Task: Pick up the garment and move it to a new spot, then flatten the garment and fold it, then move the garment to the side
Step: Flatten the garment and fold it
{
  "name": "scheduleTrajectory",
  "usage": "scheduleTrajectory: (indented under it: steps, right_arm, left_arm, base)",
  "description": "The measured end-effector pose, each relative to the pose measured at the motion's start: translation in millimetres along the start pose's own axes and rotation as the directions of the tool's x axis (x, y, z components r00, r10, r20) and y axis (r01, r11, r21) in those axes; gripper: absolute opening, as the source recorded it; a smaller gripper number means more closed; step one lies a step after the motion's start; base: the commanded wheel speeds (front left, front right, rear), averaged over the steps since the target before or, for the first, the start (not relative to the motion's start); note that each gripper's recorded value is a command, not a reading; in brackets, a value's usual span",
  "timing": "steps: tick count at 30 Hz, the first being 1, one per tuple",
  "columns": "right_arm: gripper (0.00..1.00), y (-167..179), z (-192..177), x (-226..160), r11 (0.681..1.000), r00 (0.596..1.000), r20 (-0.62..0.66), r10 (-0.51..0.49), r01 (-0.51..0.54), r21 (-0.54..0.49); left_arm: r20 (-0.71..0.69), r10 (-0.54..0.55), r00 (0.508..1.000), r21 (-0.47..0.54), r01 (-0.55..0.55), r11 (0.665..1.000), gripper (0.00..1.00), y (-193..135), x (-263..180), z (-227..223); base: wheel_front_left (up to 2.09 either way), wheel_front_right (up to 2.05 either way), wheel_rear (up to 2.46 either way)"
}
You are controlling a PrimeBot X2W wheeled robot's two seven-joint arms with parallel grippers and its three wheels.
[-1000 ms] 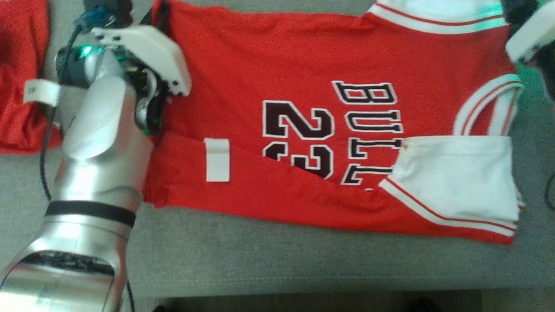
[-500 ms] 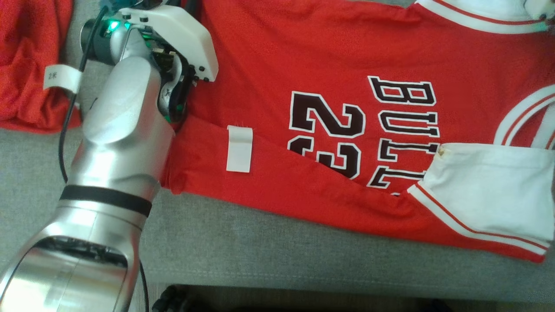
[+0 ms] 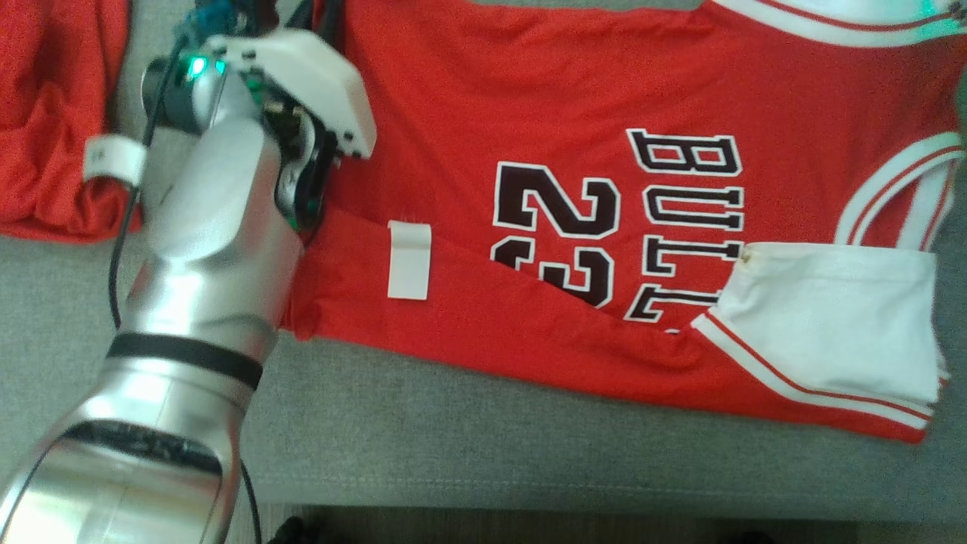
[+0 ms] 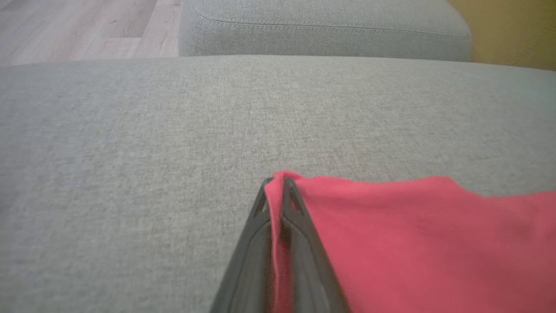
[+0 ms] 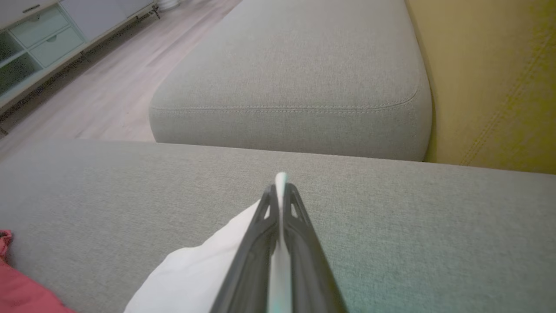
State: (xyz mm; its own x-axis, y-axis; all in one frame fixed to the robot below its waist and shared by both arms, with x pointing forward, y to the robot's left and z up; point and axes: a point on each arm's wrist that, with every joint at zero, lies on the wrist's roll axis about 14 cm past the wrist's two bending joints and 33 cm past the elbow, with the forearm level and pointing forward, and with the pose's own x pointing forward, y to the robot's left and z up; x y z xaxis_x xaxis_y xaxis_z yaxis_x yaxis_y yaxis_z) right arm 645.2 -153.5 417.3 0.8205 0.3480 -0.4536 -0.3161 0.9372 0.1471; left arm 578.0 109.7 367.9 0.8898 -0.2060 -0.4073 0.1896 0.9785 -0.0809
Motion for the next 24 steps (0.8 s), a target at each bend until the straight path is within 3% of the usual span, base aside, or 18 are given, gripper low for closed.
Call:
scheduleTrajectory:
  steps: [12,19,24]
  right_arm:
    - [0.00,20.0,19.3,-75.1,0.998,0.979,0.190,0.069,-0.070,-0.001]
    - [0.00,26.4,-14.6,-123.6,0.994,0.981,0.183,0.060,-0.075,0.078]
    - [0.00,31.0,-60.1,-159.7,0.983,0.991,0.131,0.036,-0.059,0.176]
  left_arm:
    - [0.169,-0.015,0.985,-0.016,0.018,1.000,0.00,-1.5,-41.9,37.4]
    - [0.204,-0.021,0.979,-0.027,0.027,0.999,0.00,-5.8,-76.7,40.1]
    - [0.198,-0.013,0.980,-0.086,0.031,0.996,0.00,-11.0,-104.1,29.7]
  base:
    - [0.00,0.00,0.00]
    - [0.00,0.00,0.00]
    - [0.00,0.00,0.00]
